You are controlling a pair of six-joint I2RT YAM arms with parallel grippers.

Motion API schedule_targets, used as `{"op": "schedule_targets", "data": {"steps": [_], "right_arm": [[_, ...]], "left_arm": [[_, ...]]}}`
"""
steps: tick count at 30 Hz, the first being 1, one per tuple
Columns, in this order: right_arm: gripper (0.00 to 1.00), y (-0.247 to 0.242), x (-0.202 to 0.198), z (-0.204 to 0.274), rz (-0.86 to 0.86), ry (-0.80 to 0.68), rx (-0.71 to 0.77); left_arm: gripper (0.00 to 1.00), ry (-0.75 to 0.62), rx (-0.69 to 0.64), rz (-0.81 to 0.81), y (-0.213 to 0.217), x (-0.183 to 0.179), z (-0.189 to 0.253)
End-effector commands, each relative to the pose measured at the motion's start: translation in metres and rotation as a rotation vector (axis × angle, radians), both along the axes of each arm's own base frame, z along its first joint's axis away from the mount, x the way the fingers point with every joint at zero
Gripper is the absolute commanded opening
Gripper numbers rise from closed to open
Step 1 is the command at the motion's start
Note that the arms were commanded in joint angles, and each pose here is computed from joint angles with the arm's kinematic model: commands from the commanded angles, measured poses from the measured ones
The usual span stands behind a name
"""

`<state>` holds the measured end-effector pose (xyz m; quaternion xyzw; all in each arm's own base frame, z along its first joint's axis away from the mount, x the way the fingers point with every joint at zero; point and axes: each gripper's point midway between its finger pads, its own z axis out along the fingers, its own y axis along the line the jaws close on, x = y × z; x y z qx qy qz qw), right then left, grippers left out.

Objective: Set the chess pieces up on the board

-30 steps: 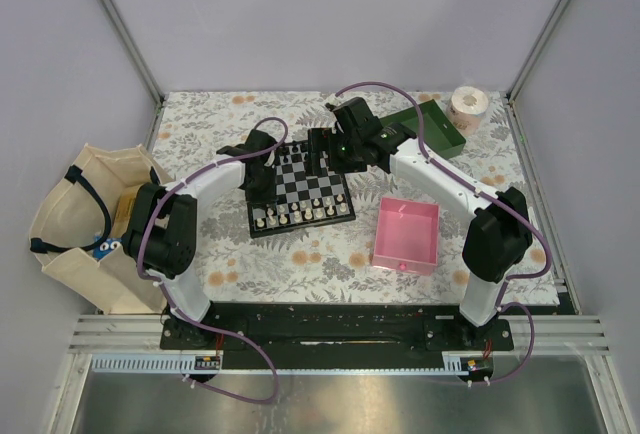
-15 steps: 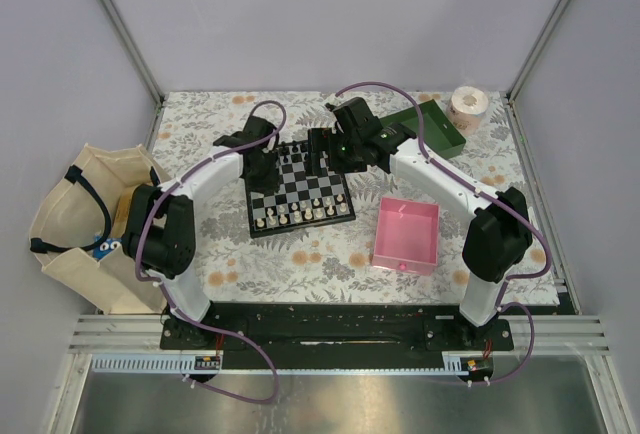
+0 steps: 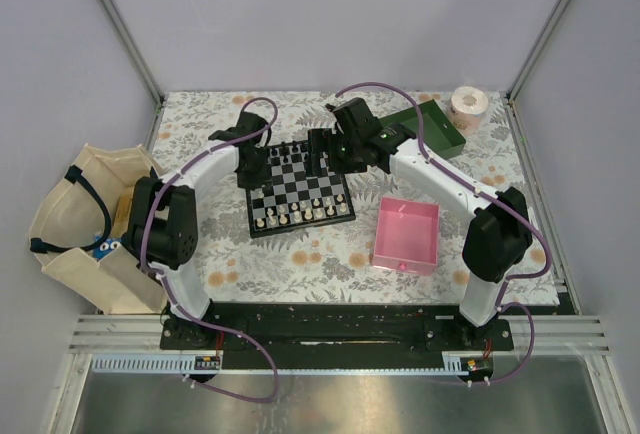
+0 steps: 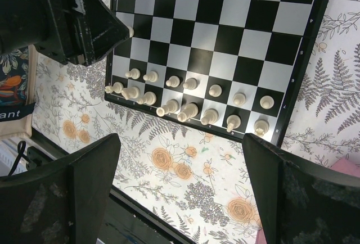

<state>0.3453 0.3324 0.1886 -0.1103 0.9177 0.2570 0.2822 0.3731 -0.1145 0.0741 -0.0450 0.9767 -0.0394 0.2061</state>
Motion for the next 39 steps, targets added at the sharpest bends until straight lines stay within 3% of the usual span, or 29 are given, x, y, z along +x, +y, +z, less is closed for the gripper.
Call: {"op": "schedule_targets", "data": {"steps": [1,11,39], "right_arm": [[0.99,0.004,0.004,0.004,0.007,-0.013,0.027],[0.99,0.003,0.004,0.002,0.009,-0.007,0.023],[1.00,0.007,0.006,0.002,0.021,-0.005,0.029]], "left_arm": [[0.45,-0.007,0.022,0.011,0.006,0.010,-0.003],[0.45,0.000,0.010,0.019,0.007,0.019,-0.008],[0.27,0.038,0.003,0.015,0.006,0.012,-0.021]]}}
